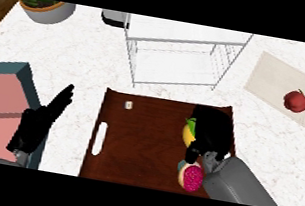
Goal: Pick the lemon from the tray and place it in the tiered shelf
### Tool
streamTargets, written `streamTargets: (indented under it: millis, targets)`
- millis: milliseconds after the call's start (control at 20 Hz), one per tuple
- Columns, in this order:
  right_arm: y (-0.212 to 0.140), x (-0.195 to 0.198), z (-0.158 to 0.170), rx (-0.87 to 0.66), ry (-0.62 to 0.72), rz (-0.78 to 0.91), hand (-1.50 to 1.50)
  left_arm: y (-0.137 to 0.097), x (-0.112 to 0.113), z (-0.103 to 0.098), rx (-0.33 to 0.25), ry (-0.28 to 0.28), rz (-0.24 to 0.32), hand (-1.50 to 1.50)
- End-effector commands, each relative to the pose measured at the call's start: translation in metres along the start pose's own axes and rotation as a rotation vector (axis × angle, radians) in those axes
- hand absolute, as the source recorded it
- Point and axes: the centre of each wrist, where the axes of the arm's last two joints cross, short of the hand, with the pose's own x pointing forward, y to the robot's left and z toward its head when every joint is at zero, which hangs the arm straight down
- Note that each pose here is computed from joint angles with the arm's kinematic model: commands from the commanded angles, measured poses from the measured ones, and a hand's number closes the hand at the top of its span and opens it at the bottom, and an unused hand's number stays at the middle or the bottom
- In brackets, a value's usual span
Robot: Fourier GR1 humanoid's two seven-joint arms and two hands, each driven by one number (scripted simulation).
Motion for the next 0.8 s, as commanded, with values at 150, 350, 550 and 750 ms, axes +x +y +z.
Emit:
streamTargets:
  millis: [150,350,550,750]
  targets:
    - [-0.069,-0.033,0.050,-0.181,0.043,-0.111,1.50,0.005,0.000,-0.002,-0.003,0.018,-0.015,0.00]
    - [-0.117,-0.048,0.069,-0.349,0.015,-0.150,1.50,-0.017,0.000,-0.006,0.001,-0.004,-0.013,0.00]
    - [-0.156,-0.043,0.079,-0.495,-0.024,-0.363,1.50,-0.023,0.000,-0.006,-0.011,-0.029,-0.013,0.00]
    - [-0.196,-0.042,0.066,-0.519,-0.022,-0.390,1.50,-0.012,0.014,-0.006,-0.024,-0.013,-0.010,0.00]
